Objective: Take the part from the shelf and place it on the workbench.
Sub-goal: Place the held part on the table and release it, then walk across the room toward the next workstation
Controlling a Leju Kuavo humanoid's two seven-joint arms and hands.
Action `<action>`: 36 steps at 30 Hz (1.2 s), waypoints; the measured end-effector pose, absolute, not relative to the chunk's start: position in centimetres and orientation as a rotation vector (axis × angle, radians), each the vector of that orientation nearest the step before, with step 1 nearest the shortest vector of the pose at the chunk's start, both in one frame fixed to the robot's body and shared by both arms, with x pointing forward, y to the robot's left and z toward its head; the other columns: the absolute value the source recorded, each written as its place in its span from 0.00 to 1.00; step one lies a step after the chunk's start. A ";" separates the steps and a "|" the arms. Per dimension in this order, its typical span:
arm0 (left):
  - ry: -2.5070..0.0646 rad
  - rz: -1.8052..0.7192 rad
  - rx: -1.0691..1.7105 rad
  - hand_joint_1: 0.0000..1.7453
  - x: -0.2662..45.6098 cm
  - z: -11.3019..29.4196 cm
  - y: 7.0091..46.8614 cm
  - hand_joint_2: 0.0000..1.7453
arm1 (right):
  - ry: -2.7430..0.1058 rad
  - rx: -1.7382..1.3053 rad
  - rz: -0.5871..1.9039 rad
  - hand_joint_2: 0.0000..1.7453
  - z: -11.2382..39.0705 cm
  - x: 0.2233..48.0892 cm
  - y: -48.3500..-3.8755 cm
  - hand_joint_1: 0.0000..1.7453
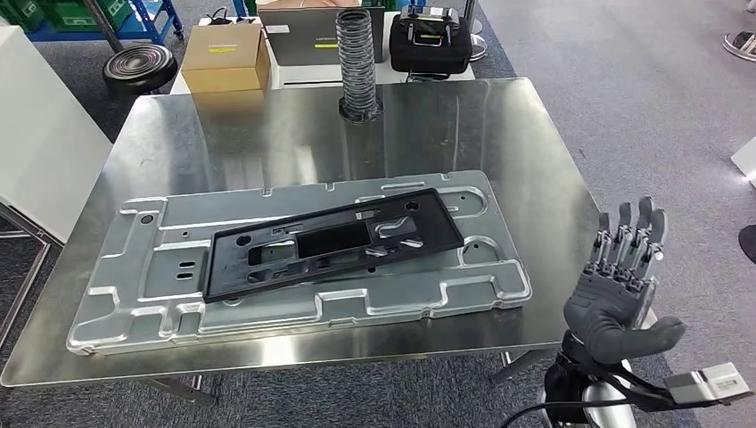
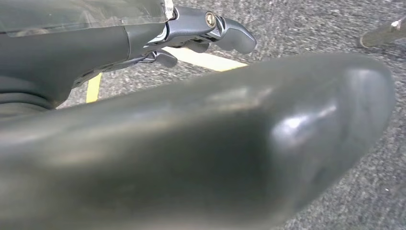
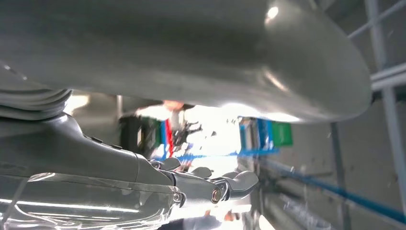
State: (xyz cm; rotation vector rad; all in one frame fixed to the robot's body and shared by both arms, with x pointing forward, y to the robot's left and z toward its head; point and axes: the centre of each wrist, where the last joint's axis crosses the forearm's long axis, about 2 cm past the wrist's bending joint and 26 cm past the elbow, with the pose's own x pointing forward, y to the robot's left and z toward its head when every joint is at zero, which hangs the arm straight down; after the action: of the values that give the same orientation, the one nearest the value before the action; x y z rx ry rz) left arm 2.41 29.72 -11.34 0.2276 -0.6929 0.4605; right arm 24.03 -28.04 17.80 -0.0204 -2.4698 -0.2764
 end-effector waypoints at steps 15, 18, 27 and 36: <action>-0.703 0.443 0.217 0.00 2.6 -11.3 29.8 0.00 | -2.289 -0.338 -0.343 0.00 13.5 19.6 -33.4 0.00; -0.702 0.440 0.214 0.00 2.7 -11.3 29.8 0.00 | -2.285 -0.324 -0.331 0.00 13.3 19.4 -33.4 0.00; -0.692 0.436 0.214 0.00 2.6 -11.3 29.8 0.00 | -2.258 -0.309 -0.302 0.00 12.6 19.2 -33.0 0.00; -0.695 0.434 0.206 0.00 3.1 -11.3 29.7 0.00 | -2.231 -0.334 -0.220 0.00 12.3 19.0 -32.7 0.00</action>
State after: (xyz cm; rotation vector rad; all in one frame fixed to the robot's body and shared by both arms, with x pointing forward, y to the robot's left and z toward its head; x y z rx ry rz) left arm 3.13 29.68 -11.28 0.2065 -0.6951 0.4337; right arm 18.98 -32.74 12.31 -0.3340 -2.2312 -0.2196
